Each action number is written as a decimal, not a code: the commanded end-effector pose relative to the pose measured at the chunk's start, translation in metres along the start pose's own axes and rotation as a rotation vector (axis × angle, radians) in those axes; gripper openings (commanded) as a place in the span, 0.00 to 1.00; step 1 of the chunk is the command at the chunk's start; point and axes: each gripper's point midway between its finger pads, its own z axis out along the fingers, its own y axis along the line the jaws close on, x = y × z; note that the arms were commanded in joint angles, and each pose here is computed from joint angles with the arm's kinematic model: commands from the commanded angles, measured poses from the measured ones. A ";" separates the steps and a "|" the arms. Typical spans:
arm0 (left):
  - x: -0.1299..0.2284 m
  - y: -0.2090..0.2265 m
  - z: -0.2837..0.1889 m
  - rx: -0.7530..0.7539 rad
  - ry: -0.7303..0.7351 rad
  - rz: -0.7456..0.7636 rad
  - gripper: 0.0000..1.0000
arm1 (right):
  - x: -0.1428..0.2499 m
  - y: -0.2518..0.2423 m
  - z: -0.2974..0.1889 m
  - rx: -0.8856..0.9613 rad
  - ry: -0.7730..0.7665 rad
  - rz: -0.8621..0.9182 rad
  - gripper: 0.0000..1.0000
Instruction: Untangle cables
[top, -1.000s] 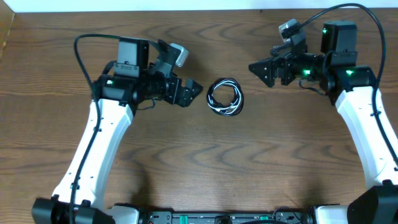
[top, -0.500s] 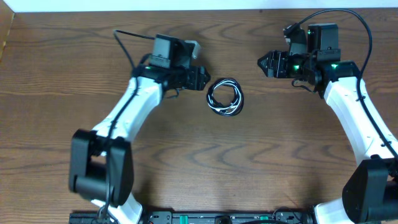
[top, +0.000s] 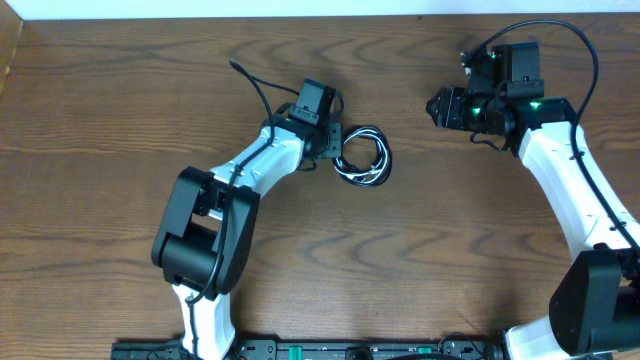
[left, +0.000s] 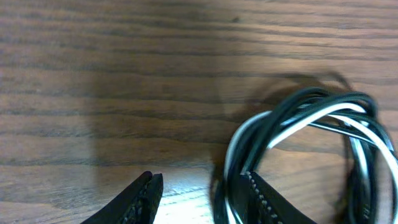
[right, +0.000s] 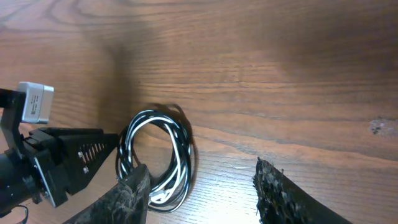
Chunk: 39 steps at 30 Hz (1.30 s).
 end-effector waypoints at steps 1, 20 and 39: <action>0.006 0.004 0.008 -0.033 0.012 -0.068 0.44 | 0.001 -0.001 0.002 0.012 0.004 0.006 0.50; 0.047 0.018 0.022 -0.173 0.079 -0.201 0.08 | 0.006 -0.002 0.002 0.017 0.026 0.013 0.49; 0.012 -0.116 -0.113 0.570 0.028 0.134 0.08 | 0.025 0.062 -0.002 -0.288 0.115 -0.016 0.42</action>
